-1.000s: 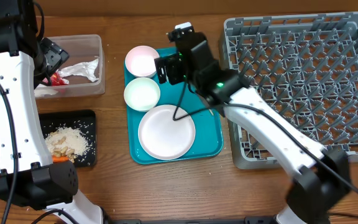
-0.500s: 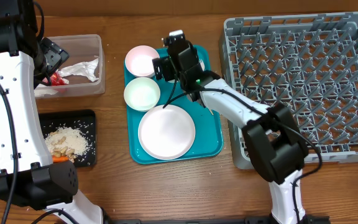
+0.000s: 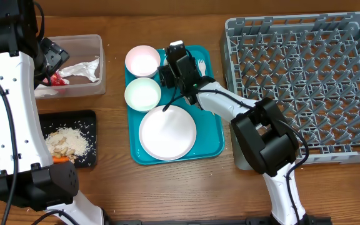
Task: Sort waste into correct bins and load items into the dishwasher rack
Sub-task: 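Reach the right gripper to the white cup and grasp it, then carry the white cup right and place it in the rack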
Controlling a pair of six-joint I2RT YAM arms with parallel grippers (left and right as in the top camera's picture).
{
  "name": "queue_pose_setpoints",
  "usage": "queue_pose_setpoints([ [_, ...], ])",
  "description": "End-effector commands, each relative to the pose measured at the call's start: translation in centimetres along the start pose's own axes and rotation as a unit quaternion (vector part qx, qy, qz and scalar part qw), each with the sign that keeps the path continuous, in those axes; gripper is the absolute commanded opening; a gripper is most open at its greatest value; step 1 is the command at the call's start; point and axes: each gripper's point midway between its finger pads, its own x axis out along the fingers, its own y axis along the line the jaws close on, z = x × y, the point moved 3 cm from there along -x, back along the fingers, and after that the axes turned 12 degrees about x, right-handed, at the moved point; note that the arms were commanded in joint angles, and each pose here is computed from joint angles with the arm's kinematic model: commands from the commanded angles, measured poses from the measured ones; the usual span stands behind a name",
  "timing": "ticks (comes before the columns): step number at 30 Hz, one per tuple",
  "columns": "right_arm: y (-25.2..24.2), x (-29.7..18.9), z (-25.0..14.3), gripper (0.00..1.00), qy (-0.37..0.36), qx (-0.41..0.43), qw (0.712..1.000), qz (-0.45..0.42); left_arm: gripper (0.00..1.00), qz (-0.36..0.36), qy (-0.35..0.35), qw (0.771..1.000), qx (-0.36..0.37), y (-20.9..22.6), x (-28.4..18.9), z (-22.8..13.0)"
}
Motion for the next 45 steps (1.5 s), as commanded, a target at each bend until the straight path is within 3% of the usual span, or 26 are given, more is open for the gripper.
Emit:
queue_pose_setpoints([
  [1, 0.2, -0.3, 1.7, 0.64, -0.023, 0.007, 1.0, -0.002, 1.0, 0.001, -0.002, 1.0, -0.005, 0.1, 0.0, 0.2],
  [7, -0.6, -4.8, 6.9, 0.58, -0.091, 0.03, 0.994, -0.054, 1.0, 0.001, -0.002, 1.0, -0.005, 0.1, 0.0, 0.2],
  [11, -2.8, -10.2, 12.0, 0.61, -0.156, 0.053, 0.98, -0.107, 1.0, 0.001, -0.002, 1.0, -0.005, 0.1, 0.0, 0.2],
  [15, -9.2, -16.8, 17.3, 0.62, -0.203, 0.088, 0.961, -0.168, 1.0, 0.001, -0.002, 1.0, -0.005, 0.1, 0.0, 0.2],
  [19, -18.7, -21.1, 19.2, 0.63, -0.206, 0.13, 0.937, -0.25, 1.0, 0.001, -0.002, 1.0, -0.005, 0.1, 0.0, 0.2],
  [23, -32.0, -25.1, 17.1, 0.64, -0.157, 0.193, 0.898, -0.363, 1.0, 0.001, -0.002, 1.0, -0.005, 0.1, 0.0, 0.2],
  [27, -40.7, -27.2, 13.5, 0.66, -0.1, 0.27, 0.893, -0.347, 1.0, 0.001, -0.002, 1.0, -0.005, 0.1, 0.0, 0.2],
  [31, -45.6, -28.6, 10.2, 0.69, -0.073, 0.321, 0.878, -0.348, 1.0, 0.001, -0.002, 1.0, -0.005, 0.1, 0.0, 0.2],
  [33, -46.9, -29.1, 9.0, 0.77, -0.063, 0.334, 0.869, -0.359, 1.0, 0.001, -0.002, 1.0, -0.005, 0.1, 0.0, 0.2],
  [36, -47.5, -29.2, 8.2, 0.99, -0.054, 0.343, 0.866, -0.361, 1.0, 0.001, -0.002, 1.0, -0.005, 0.1, 0.0, 0.2],
  [45, -42.3, -27.0, 10.2, 1.0, -0.048, 0.325, 0.897, -0.295, 1.0, 0.001, -0.002, 1.0, -0.005, 0.1, 0.0, 0.2],
])
